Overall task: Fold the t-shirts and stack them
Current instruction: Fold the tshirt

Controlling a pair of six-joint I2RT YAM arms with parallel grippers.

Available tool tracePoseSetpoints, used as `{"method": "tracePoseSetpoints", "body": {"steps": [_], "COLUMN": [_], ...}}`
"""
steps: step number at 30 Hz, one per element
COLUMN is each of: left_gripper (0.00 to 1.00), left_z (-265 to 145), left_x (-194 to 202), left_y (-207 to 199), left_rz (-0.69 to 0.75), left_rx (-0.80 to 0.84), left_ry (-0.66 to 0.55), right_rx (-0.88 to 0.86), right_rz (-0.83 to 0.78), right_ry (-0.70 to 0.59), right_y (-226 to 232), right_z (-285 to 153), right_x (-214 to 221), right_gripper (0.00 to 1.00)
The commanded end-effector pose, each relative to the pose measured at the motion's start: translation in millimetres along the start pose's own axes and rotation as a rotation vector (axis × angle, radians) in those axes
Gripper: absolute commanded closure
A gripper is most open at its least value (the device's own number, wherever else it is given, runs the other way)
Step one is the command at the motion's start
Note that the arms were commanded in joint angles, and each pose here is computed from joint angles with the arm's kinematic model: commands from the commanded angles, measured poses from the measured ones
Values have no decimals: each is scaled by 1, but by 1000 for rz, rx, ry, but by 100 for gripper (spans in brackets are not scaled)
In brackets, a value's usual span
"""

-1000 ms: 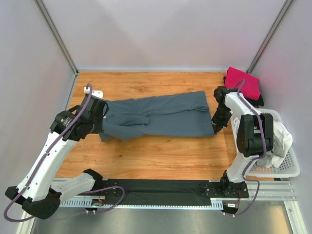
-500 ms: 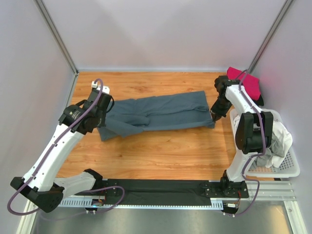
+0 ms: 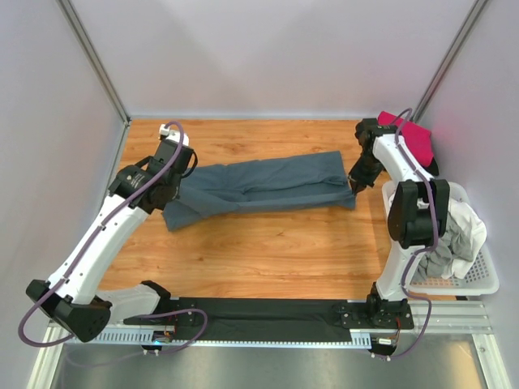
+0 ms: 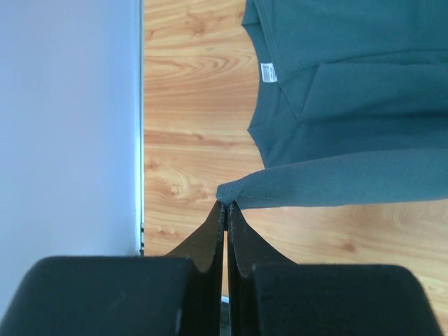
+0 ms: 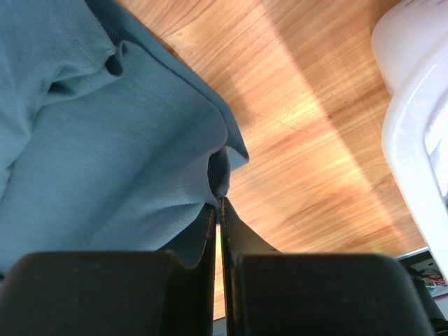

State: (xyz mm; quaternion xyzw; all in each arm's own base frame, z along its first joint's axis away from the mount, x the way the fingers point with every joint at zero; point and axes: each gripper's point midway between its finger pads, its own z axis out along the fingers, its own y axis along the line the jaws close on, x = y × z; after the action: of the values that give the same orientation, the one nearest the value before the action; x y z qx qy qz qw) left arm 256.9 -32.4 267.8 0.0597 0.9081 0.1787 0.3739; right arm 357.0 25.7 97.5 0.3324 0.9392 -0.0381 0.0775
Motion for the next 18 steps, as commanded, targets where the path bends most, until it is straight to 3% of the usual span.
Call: {"method": "tracePoseSetpoints", "body": {"steps": [1, 11, 18], "left_gripper": [100, 100, 100], "left_z": [-3, 14, 24], "left_x": [-33, -70, -75], "left_y": [11, 6, -6], "left_rz": [-9, 85, 84], "left_rx": [-51, -79, -46], "left_ry": [-101, -206, -206], "right_rx": [6, 10, 17], "right_rz": [38, 34, 8], "right_ry": [-41, -84, -97], "right_y": [5, 17, 24], "right_z": [-3, 1, 6], "right_x": [-12, -33, -45], "right_gripper": [100, 100, 99]}}
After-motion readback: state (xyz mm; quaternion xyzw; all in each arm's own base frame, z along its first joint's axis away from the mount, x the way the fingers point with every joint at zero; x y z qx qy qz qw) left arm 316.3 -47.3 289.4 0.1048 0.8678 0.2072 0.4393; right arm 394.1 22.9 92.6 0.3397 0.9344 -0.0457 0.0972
